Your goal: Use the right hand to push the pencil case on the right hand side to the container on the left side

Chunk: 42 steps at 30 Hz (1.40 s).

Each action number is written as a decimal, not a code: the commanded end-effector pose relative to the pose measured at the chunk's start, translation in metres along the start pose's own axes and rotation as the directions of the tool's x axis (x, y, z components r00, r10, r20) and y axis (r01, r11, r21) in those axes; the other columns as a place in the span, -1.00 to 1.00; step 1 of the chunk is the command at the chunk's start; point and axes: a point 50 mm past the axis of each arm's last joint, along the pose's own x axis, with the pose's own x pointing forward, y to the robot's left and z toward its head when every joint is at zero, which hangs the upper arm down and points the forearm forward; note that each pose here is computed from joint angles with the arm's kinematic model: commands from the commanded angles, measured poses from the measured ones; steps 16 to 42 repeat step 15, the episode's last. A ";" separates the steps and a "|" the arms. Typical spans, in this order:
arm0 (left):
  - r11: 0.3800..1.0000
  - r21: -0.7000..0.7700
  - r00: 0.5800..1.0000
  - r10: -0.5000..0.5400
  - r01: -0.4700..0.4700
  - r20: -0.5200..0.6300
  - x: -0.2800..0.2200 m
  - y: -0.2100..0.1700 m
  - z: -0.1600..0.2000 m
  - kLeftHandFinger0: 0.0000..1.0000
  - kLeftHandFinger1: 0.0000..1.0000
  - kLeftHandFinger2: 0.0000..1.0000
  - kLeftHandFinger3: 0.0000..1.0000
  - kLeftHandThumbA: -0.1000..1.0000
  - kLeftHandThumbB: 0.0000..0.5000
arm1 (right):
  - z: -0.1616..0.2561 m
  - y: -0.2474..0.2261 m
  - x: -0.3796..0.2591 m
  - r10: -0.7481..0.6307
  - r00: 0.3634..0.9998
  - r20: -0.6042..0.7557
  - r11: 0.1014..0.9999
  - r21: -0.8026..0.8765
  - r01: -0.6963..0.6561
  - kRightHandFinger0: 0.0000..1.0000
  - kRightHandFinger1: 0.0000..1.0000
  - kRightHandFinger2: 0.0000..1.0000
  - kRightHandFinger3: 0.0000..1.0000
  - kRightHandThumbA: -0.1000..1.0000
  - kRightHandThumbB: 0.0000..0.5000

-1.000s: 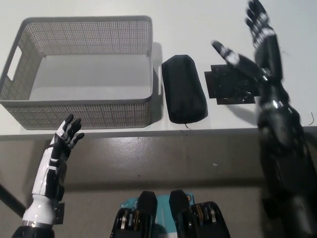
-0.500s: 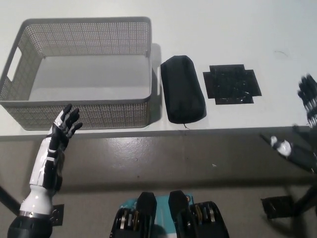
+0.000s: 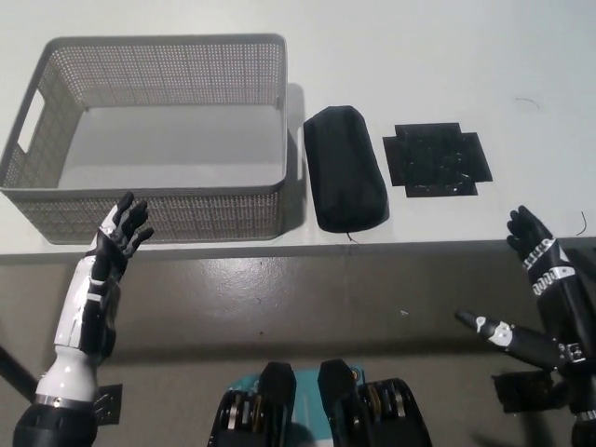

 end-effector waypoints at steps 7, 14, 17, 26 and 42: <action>1.000 0.024 0.999 -0.007 0.006 0.037 -0.006 0.005 0.008 1.00 1.00 1.00 1.00 1.00 -0.81 | 0.006 0.004 0.014 0.001 1.000 0.018 0.998 0.057 -0.002 1.00 1.00 1.00 1.00 1.00 -0.10; 1.000 0.012 1.000 -0.009 0.009 0.011 -0.027 -0.001 0.002 1.00 1.00 1.00 1.00 1.00 -0.93 | 0.001 0.005 0.002 -0.001 1.000 -0.009 0.998 0.058 0.002 1.00 1.00 1.00 1.00 1.00 -0.15; 1.000 0.014 1.000 -0.009 0.009 0.007 -0.029 -0.001 0.002 1.00 1.00 1.00 1.00 1.00 -0.92 | 0.000 0.006 0.002 0.002 1.000 -0.011 0.998 0.057 -0.002 1.00 1.00 1.00 1.00 1.00 -0.14; 1.000 0.014 1.000 -0.009 0.009 0.007 -0.029 -0.001 0.002 1.00 1.00 1.00 1.00 1.00 -0.92 | 0.000 0.006 0.002 0.002 1.000 -0.011 0.998 0.057 -0.002 1.00 1.00 1.00 1.00 1.00 -0.14; 1.000 0.014 1.000 -0.009 0.009 0.007 -0.029 -0.001 0.002 1.00 1.00 1.00 1.00 1.00 -0.92 | 0.000 0.006 0.002 0.002 1.000 -0.011 0.998 0.057 -0.002 1.00 1.00 1.00 1.00 1.00 -0.14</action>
